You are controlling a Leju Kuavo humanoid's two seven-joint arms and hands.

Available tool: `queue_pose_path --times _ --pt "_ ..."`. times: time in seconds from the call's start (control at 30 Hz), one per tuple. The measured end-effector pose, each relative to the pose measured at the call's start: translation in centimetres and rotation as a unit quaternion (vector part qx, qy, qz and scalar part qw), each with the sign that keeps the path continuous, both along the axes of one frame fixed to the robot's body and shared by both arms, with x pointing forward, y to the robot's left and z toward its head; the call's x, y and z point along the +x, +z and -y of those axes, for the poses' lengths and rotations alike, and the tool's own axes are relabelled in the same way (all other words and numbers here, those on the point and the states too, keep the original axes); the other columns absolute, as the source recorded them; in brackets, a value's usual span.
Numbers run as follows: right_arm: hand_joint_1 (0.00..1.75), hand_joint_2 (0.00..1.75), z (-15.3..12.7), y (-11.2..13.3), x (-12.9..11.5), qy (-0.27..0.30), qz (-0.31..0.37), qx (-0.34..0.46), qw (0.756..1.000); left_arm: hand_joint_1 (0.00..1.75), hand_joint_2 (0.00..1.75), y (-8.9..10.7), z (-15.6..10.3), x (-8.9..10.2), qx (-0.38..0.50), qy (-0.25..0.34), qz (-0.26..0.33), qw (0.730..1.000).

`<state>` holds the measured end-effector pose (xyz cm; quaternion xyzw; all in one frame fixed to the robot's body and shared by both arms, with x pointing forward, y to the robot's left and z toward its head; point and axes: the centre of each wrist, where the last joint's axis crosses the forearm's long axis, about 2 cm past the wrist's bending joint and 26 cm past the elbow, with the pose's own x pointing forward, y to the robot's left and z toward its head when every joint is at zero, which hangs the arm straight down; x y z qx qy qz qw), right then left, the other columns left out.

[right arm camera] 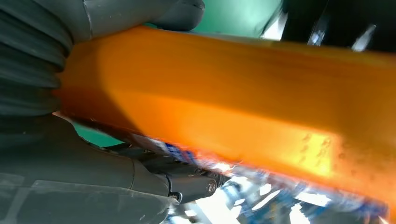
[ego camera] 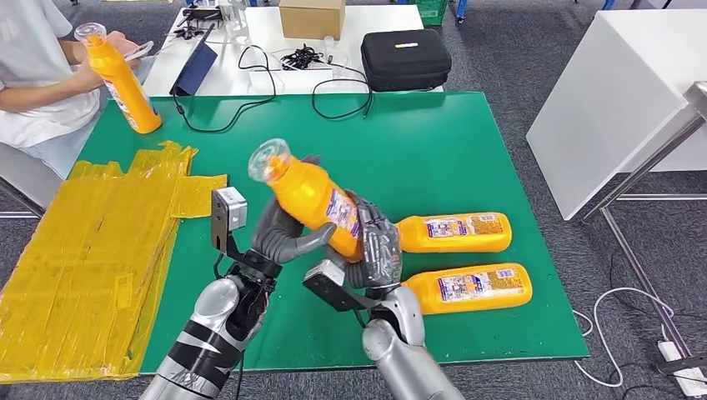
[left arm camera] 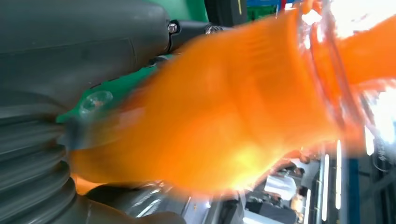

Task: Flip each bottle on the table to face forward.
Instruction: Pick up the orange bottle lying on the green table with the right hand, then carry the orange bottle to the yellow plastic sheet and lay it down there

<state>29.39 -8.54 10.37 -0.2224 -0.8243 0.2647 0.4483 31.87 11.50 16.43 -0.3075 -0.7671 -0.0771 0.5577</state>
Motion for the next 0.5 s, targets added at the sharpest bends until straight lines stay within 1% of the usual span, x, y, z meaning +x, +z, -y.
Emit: queue_pose_path --times 0.17,0.5 --pt "1.75 1.75 -2.1 -0.2 -0.7 0.037 -0.002 -0.040 0.999 0.00 1.75 -0.5 -0.8 0.1 0.000 0.020 -0.006 1.000" --pt "1.75 1.75 -3.6 -0.2 -1.1 0.072 0.013 -0.086 0.994 0.00 1.75 -1.4 -2.3 0.1 -0.022 0.045 -0.021 0.999"
